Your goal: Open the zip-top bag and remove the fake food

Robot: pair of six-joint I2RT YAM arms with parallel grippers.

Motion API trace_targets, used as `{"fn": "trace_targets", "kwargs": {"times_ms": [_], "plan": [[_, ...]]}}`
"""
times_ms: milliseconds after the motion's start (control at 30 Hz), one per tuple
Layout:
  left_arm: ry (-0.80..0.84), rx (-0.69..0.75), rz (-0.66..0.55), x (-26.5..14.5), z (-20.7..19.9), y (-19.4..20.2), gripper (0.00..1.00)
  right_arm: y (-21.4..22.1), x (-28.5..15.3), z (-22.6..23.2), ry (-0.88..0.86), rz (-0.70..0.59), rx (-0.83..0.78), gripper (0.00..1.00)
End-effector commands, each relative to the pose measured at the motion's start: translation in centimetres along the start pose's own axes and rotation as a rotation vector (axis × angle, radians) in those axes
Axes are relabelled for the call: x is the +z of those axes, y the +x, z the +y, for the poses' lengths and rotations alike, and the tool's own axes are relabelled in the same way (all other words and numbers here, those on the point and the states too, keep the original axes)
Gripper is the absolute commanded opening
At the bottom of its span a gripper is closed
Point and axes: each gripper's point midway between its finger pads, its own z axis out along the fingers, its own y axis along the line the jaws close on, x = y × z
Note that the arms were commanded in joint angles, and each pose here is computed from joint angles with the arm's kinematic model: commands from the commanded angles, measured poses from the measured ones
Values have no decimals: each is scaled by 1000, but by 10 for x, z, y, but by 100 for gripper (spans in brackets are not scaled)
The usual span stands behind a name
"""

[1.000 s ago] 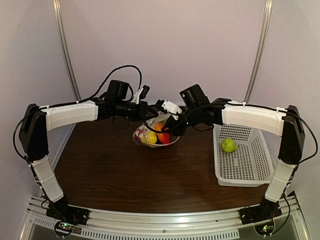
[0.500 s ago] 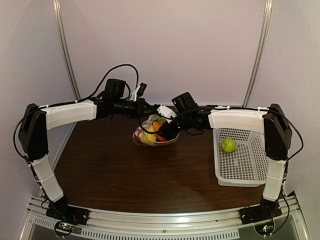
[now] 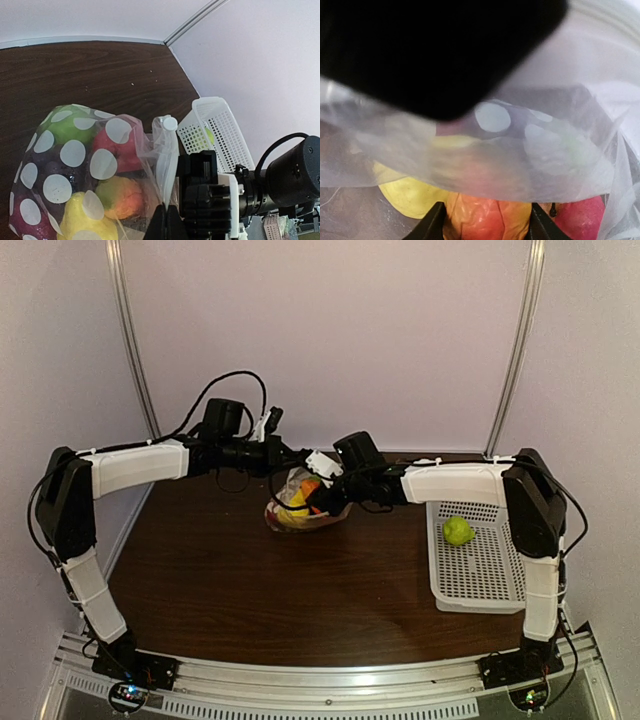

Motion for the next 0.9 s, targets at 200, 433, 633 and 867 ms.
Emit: {"fn": "trace_targets", "kwargs": {"times_ms": [200,433,633,867], "plan": [[7,82,-40,-13,-16,-19,0,-40,-73,32,-196,-82,-12,41],[-4,97,-50,-17,-13,-23,0,-37,-110,73,-436,-97,-60,37],[-15,103,-46,-15,-10,-22,0,-59,-151,61,-465,-149,-64,37],[52,124,-18,-12,-20,-17,0,-85,-191,1,-410,-277,75,37]]}}
